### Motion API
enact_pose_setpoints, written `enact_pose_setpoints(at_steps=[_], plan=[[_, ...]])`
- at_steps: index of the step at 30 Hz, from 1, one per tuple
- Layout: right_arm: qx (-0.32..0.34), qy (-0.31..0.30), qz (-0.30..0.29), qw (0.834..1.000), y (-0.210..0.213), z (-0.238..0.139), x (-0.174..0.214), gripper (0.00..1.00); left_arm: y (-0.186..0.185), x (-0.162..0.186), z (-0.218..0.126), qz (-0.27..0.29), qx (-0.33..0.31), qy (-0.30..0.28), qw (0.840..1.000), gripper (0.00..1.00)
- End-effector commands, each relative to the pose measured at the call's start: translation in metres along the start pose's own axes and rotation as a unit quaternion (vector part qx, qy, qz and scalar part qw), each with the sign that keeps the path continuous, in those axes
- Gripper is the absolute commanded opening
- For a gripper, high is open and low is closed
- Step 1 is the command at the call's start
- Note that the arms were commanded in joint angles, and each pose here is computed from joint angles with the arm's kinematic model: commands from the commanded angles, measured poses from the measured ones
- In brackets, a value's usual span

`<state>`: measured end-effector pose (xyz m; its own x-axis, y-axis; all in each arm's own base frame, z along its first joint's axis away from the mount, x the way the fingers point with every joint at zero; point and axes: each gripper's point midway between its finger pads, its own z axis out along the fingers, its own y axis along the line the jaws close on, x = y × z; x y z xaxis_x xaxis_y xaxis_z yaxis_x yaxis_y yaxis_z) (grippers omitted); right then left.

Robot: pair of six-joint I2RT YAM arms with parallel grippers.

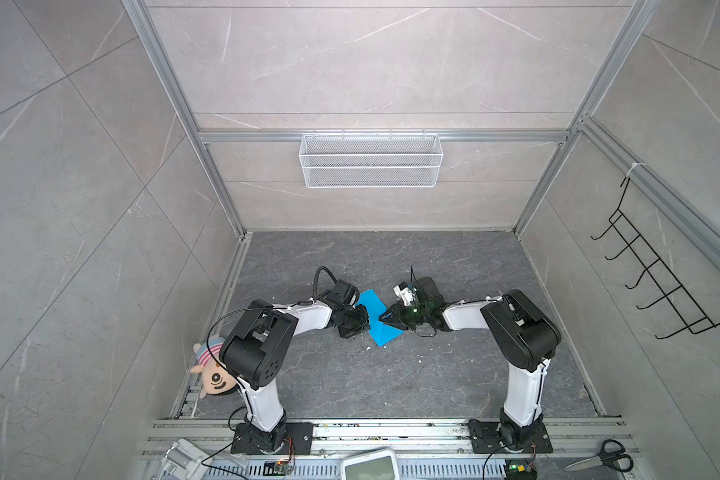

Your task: Fold a paper plane with a square sheet of paper (pick it up from the middle)

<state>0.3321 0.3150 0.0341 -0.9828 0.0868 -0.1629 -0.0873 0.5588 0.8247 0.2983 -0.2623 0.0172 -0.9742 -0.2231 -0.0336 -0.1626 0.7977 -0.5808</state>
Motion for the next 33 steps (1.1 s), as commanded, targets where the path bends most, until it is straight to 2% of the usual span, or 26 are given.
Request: enact_pose_setpoints(at_steps=[1,11,16,19,24,27,31,33], plan=[[-0.018,0.008,-0.012,1.000,0.009,0.003,-0.001,0.26,0.055,0.024,0.015,-0.036,-0.091,0.034,0.995,0.00],[0.004,0.010,0.000,1.000,-0.002,0.010,0.002,0.19,0.043,0.018,0.008,-0.021,-0.080,0.028,0.996,0.00],[0.012,0.001,0.001,1.000,-0.003,0.009,-0.001,0.08,0.021,0.007,-0.005,-0.004,-0.052,0.006,0.999,0.05],[0.005,-0.022,-0.010,1.000,0.006,0.002,-0.008,0.03,0.001,-0.008,-0.027,0.000,-0.026,-0.035,0.999,0.14],[-0.035,-0.079,-0.038,0.996,0.041,-0.021,-0.032,0.00,-0.020,-0.024,-0.075,-0.004,0.017,-0.114,0.993,0.40],[-0.072,-0.110,-0.044,0.990,0.067,-0.040,-0.048,0.00,-0.035,-0.024,-0.100,0.001,0.064,-0.151,0.986,0.58],[-0.125,-0.132,-0.044,0.982,0.101,-0.062,-0.061,0.00,-0.059,-0.019,-0.121,0.017,0.145,-0.172,0.974,0.74],[-0.152,-0.140,-0.038,0.978,0.117,-0.072,-0.066,0.00,-0.074,-0.017,-0.131,0.018,0.200,-0.181,0.963,0.80]])
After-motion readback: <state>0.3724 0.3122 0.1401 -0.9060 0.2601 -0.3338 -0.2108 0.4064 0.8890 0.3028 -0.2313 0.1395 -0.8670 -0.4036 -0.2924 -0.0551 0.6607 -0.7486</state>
